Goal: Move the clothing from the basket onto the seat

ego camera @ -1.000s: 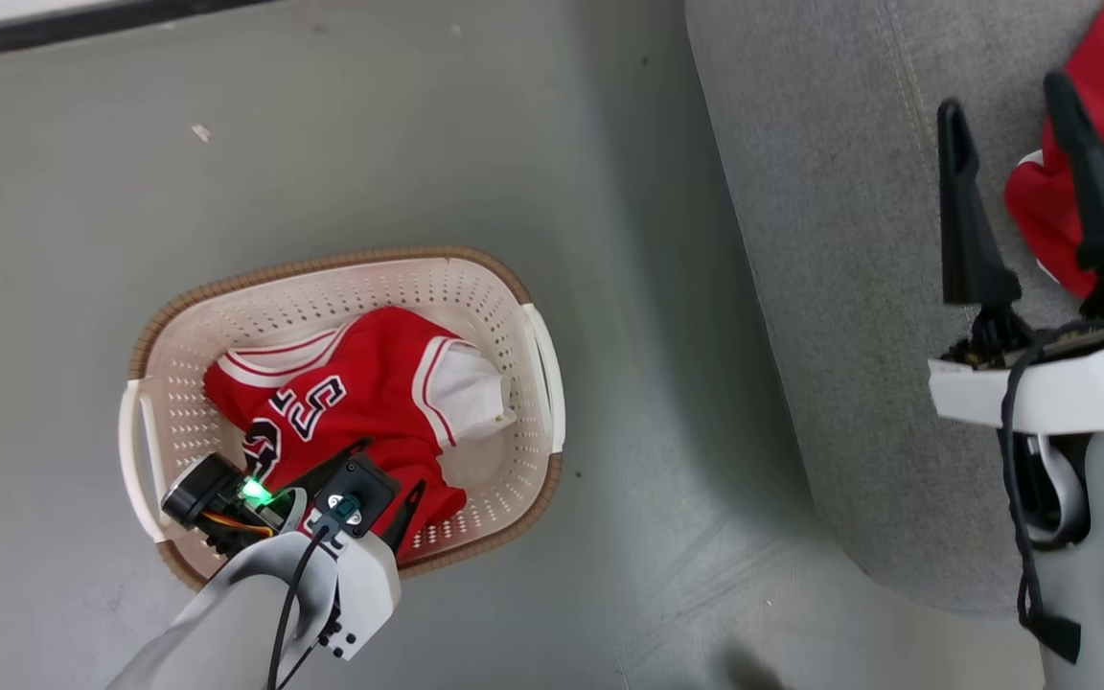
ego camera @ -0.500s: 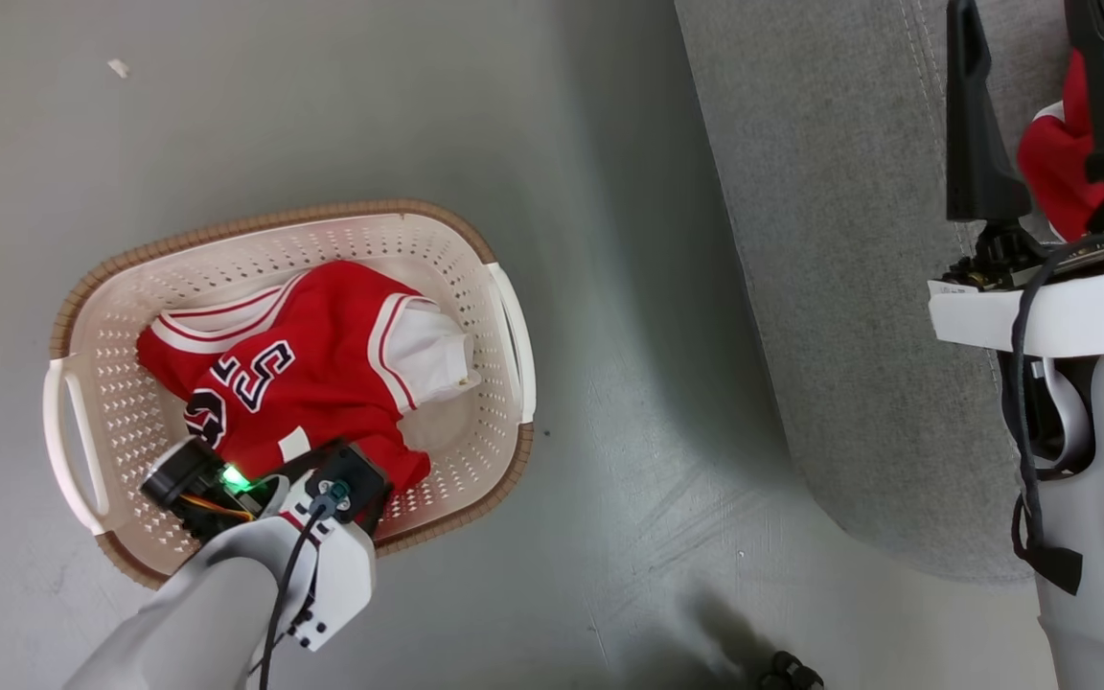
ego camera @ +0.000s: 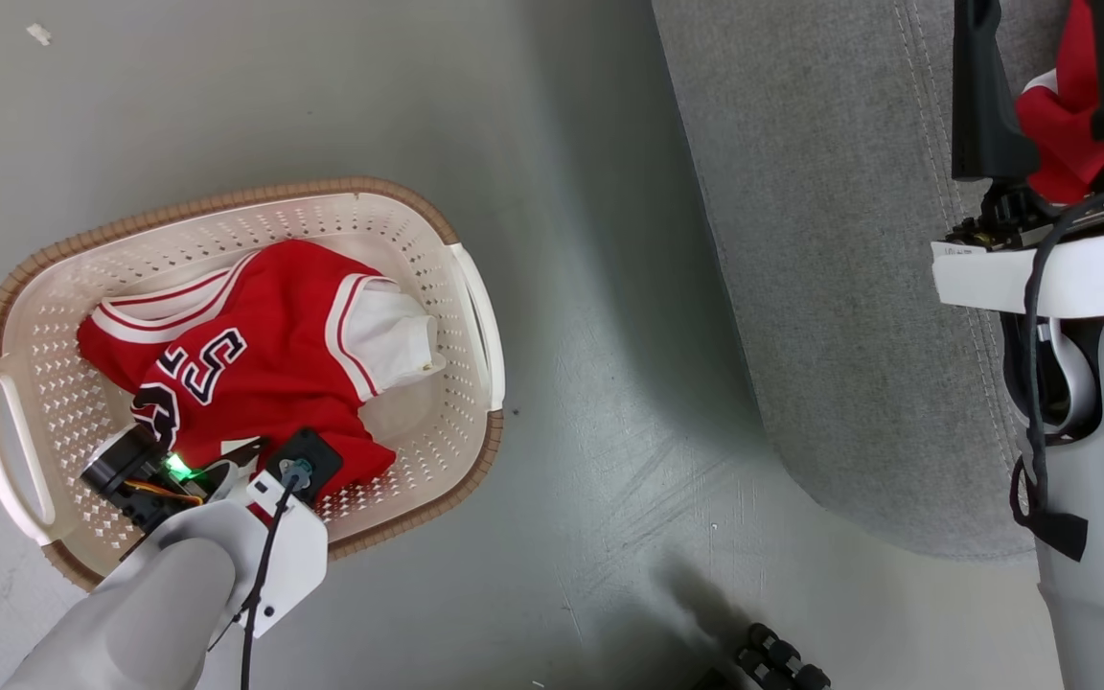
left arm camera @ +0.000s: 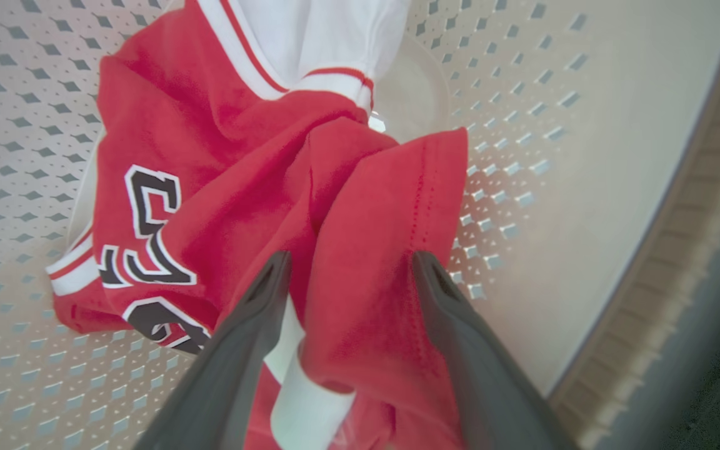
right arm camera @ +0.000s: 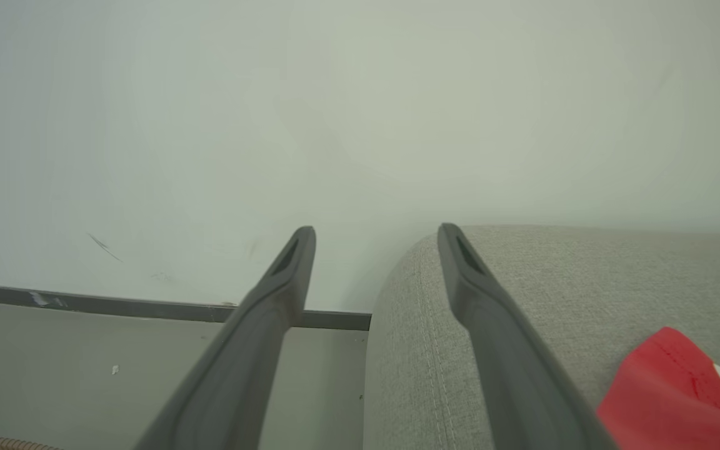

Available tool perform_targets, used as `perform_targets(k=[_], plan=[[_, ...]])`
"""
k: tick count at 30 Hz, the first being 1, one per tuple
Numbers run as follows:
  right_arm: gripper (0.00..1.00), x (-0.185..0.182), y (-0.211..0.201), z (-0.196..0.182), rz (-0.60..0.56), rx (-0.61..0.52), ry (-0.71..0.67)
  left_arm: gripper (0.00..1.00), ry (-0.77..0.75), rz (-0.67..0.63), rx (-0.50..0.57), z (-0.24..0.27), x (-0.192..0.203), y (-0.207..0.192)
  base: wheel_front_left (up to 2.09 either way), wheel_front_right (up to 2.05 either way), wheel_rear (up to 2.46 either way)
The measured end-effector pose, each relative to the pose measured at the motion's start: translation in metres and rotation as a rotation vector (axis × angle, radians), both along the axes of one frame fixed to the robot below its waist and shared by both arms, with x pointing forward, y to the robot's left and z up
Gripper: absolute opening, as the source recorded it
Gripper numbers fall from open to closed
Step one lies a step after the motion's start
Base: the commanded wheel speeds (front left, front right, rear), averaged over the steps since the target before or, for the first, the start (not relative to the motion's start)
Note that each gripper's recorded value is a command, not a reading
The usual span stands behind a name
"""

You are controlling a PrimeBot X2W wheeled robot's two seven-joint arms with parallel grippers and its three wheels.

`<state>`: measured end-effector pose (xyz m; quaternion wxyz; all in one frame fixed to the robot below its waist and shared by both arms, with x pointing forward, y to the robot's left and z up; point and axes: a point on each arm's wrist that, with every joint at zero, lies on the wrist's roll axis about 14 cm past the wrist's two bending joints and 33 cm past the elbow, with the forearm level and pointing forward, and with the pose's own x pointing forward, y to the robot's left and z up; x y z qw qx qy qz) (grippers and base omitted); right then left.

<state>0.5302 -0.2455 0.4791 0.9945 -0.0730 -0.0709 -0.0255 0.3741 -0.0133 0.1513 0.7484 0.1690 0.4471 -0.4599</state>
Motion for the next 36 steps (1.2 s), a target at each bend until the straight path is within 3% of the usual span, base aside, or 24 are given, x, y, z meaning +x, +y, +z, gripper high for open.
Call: perform_targets(k=[3,4,5,6,7,18,36], plan=[[1.0,0.002,-0.001,0.001,0.001,-0.002,-0.004,0.96,0.017,-0.004,0.034,-0.007,-0.001,0.003,0.0,0.0,0.0],[1.0,0.002,-0.001,0.0,0.0,-0.001,-0.002,0.78,0.018,-0.005,0.035,-0.007,-0.001,0.003,0.0,0.0,0.0],[1.0,0.002,-0.001,-0.001,0.0,-0.002,0.003,0.4,0.018,-0.006,0.035,-0.008,0.0,0.002,0.0,0.0,0.0],[1.0,0.002,-0.002,-0.002,-0.001,-0.002,0.006,0.13,0.015,-0.001,0.035,-0.008,0.001,0.001,0.0,0.0,0.0],[1.0,0.001,-0.002,-0.003,-0.002,-0.003,0.01,0.0,0.015,0.002,0.031,-0.008,0.001,-0.001,0.0,0.0,0.0],[1.0,0.0,-0.009,0.001,-0.022,-0.004,0.004,0.0,-0.06,0.117,-0.116,0.022,0.036,-0.032,0.0,0.0,0.0],[1.0,0.004,0.005,0.019,0.011,0.006,-0.033,0.0,-0.261,0.394,-0.301,0.094,0.106,-0.026,0.0,0.0,0.0]])
